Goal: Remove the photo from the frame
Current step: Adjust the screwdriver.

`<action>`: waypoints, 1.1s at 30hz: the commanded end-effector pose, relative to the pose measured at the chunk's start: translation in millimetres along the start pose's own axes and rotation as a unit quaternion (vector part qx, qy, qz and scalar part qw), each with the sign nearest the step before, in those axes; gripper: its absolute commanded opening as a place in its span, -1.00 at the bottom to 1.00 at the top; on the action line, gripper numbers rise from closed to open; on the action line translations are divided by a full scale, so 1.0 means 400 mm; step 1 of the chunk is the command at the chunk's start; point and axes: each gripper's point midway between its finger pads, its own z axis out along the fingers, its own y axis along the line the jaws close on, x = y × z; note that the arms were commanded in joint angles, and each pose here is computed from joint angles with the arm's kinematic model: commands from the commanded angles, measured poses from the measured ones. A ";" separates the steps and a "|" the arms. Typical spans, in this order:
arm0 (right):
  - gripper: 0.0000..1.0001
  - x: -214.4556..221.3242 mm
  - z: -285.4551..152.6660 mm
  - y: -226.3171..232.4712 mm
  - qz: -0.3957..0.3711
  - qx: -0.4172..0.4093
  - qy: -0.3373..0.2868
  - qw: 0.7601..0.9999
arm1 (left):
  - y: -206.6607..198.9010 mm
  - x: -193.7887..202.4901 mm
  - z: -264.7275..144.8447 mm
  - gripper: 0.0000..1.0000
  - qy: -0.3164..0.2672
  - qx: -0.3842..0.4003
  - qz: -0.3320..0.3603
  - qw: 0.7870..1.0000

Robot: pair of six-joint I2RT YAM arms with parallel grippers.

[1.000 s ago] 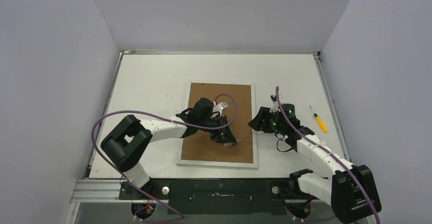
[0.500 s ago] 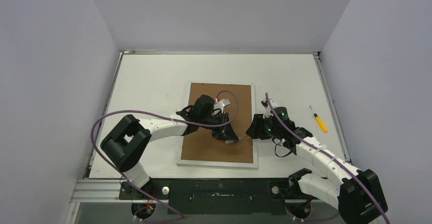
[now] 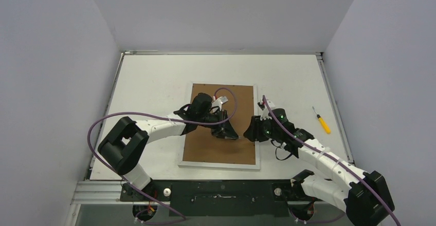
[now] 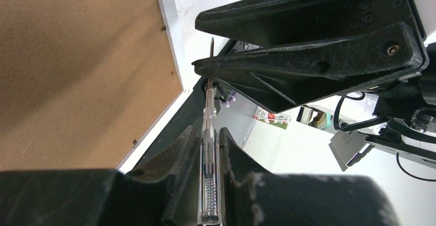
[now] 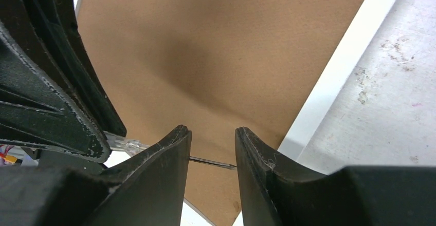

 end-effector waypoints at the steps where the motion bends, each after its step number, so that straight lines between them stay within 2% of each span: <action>1: -0.25 -0.007 -0.015 0.056 -0.008 -0.038 0.003 0.999 | -0.070 -0.065 -0.031 -1.00 -0.058 0.033 0.045 0.997; 11: -0.27 0.011 -0.009 0.089 -0.002 -0.058 0.014 0.998 | -0.048 -0.083 -0.046 -1.00 -0.081 0.023 0.039 0.996; 22: -0.28 0.021 0.001 0.094 -0.009 -0.050 0.018 0.999 | -0.046 -0.084 -0.050 -0.91 -0.080 0.031 0.035 0.996; 29: -0.29 0.015 -0.003 0.102 -0.014 -0.054 0.020 0.998 | -0.036 -0.080 -0.048 -0.77 -0.078 0.029 0.032 0.996; 33: -0.29 0.015 -0.002 0.099 -0.013 -0.051 0.021 0.998 | -0.031 -0.078 -0.046 -0.88 -0.076 0.029 0.030 0.996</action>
